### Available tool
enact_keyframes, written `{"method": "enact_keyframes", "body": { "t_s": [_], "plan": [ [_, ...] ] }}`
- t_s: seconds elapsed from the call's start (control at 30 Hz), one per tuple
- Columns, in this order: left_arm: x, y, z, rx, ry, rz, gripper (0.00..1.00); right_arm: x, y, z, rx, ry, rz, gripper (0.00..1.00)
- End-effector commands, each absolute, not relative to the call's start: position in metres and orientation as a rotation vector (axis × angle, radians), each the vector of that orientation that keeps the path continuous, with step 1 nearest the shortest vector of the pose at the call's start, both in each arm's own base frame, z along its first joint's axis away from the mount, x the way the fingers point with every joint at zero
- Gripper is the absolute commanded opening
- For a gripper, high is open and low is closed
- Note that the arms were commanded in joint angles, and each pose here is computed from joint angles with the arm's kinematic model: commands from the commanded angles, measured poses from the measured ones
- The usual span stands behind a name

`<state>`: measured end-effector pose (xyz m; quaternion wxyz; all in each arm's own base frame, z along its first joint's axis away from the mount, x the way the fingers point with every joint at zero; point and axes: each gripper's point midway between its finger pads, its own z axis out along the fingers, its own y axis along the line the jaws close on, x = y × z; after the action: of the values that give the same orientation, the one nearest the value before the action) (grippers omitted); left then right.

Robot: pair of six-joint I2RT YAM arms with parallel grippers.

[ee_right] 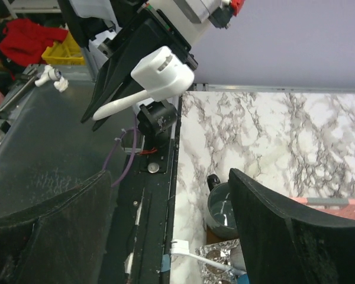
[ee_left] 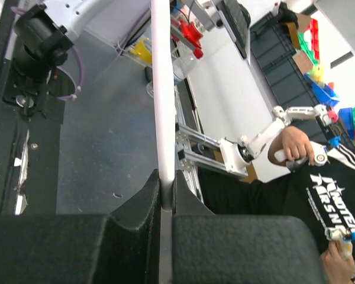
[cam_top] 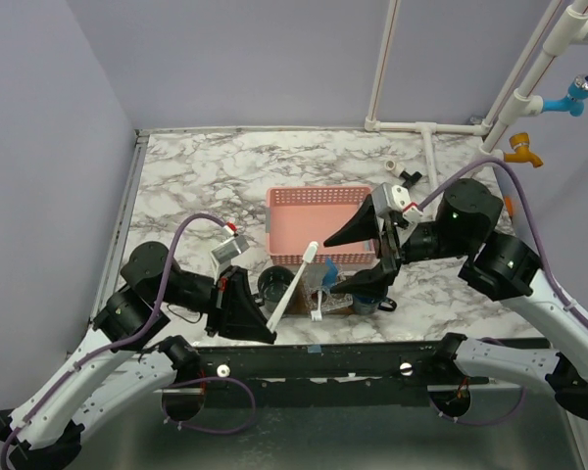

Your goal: Prepare toiletry sets of a toothbrush and toothpaste on the tray

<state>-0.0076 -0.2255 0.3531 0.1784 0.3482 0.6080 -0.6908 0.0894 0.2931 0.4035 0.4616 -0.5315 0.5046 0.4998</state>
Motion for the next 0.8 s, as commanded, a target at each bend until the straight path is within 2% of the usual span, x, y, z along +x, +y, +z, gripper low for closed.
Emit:
{"method": "enact_keyframes", "body": {
  "t_s": [0.0, 0.2, 0.57, 0.77],
  "plan": [
    [-0.030, -0.210, 0.349, 1.147, 1.660, -1.978, 0.00, 0.071, 0.290, 0.416, -1.448, 1.072, 1.231, 0.82],
    [-0.037, -0.204, 0.336, 1.196, 1.682, -1.992, 0.00, 0.065, 0.297, 0.428, -1.514, 0.953, 1.264, 0.81],
    [-0.052, -0.193, 0.330, 1.291, 1.619, -2.031, 0.00, 0.044, 0.306, 0.459, -1.600, 0.722, 1.427, 0.73],
    [-0.054, -0.192, 0.331, 1.317, 1.579, -2.038, 0.00, 0.031, 0.304, 0.469, -1.623, 0.614, 1.543, 0.66]
  ]
}}
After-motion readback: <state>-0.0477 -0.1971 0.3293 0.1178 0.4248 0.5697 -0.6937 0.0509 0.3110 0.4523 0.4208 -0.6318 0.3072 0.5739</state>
